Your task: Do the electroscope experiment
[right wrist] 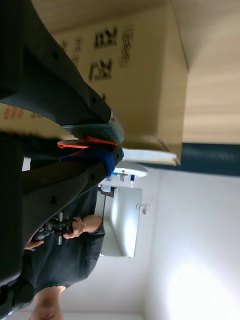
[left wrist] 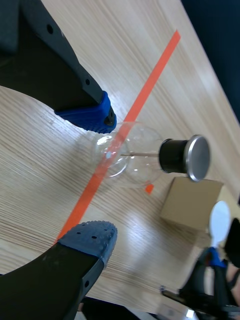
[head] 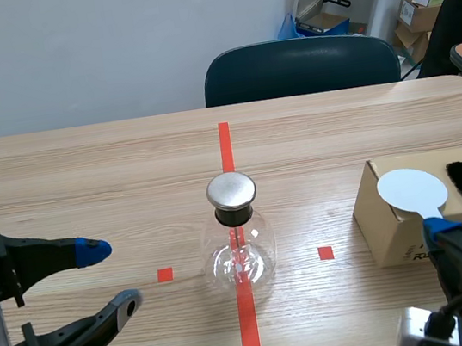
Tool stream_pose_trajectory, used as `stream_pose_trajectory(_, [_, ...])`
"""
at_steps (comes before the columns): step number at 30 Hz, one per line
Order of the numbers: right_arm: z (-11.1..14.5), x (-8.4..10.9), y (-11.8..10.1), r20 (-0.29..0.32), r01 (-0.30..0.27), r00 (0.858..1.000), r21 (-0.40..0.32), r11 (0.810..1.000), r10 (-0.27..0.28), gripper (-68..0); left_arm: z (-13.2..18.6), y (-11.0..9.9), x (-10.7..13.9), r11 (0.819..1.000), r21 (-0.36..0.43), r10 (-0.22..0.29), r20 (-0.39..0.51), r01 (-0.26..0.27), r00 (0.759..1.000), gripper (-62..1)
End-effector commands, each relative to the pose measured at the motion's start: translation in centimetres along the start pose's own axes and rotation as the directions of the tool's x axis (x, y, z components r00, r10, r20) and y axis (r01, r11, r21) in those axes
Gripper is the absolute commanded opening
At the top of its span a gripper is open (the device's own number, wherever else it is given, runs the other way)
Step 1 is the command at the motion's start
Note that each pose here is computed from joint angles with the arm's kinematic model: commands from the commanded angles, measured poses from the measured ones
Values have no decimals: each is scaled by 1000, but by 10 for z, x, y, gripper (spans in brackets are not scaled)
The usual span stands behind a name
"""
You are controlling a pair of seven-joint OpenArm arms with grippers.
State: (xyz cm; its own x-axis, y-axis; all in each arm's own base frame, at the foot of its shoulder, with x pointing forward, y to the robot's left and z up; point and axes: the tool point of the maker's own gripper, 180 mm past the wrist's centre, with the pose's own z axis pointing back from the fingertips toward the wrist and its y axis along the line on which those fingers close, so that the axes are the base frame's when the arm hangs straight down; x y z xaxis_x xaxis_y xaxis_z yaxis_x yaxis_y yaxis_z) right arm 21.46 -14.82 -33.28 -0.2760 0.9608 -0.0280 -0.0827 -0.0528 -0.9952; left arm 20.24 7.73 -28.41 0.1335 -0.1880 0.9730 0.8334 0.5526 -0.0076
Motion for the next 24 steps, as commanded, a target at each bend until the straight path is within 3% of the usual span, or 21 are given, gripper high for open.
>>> stream_pose_trajectory(1, [-11,1,-40,3,-19,1000,-143,989,19,-665,-5,2,4,1000,6,6,28,-6,1000,-270])
stream_pose_trajectory(5, [-20,21,-66,38,18,999,-218,976,-10,-664,-12,13,-12,999,36,27,18,-27,999,-375])
stream_pose_trajectory(13, [-36,57,-75,52,62,997,-256,965,-50,-664,-27,30,-43,996,89,20,-17,-18,1000,-467])
stream_pose_trajectory(24, [-39,77,-78,24,16,1000,-276,961,-10,-664,-44,36,-68,993,120,18,-1,-18,1000,-560])
